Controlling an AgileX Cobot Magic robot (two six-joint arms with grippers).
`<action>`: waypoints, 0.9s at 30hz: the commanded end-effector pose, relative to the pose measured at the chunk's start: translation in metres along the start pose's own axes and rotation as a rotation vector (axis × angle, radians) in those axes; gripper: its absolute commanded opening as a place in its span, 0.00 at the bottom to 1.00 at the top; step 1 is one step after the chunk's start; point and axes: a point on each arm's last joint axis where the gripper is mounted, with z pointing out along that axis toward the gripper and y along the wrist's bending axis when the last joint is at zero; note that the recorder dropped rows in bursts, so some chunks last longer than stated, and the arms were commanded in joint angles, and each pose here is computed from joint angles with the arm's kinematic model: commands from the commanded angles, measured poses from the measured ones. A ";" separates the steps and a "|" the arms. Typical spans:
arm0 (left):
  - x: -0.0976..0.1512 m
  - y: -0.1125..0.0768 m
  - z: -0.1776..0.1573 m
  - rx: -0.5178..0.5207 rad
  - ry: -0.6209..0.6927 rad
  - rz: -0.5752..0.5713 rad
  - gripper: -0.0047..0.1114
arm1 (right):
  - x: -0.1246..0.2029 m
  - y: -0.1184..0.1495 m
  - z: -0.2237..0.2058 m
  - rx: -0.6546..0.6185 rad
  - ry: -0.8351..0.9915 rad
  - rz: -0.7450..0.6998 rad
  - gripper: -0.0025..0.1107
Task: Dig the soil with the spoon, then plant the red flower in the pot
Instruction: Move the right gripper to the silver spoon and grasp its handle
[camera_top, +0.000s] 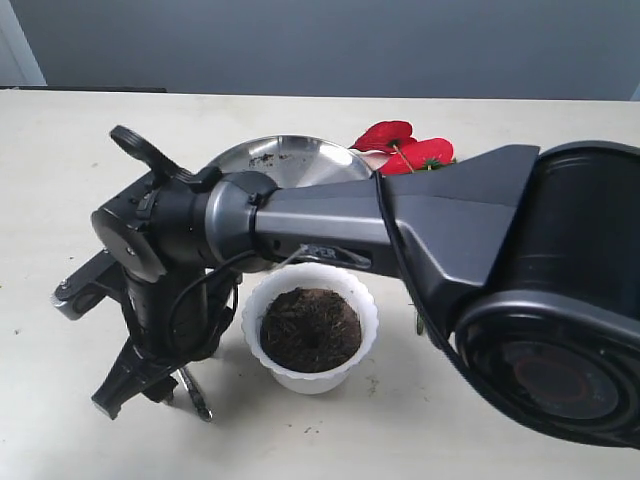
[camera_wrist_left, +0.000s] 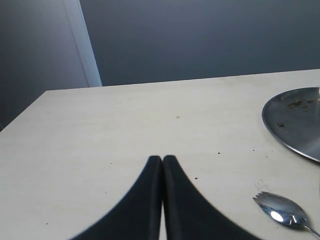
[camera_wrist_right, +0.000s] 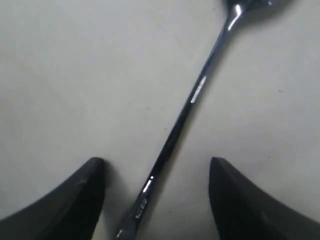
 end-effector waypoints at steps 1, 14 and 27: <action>-0.002 0.000 -0.001 0.008 -0.017 -0.008 0.04 | 0.000 -0.001 0.009 -0.006 0.012 0.004 0.45; -0.002 0.000 -0.001 0.008 -0.017 -0.008 0.04 | 0.004 0.017 0.016 -0.001 0.051 -0.053 0.02; -0.002 0.000 -0.001 0.008 -0.017 -0.008 0.04 | -0.009 0.025 -0.057 0.041 -0.183 -0.120 0.02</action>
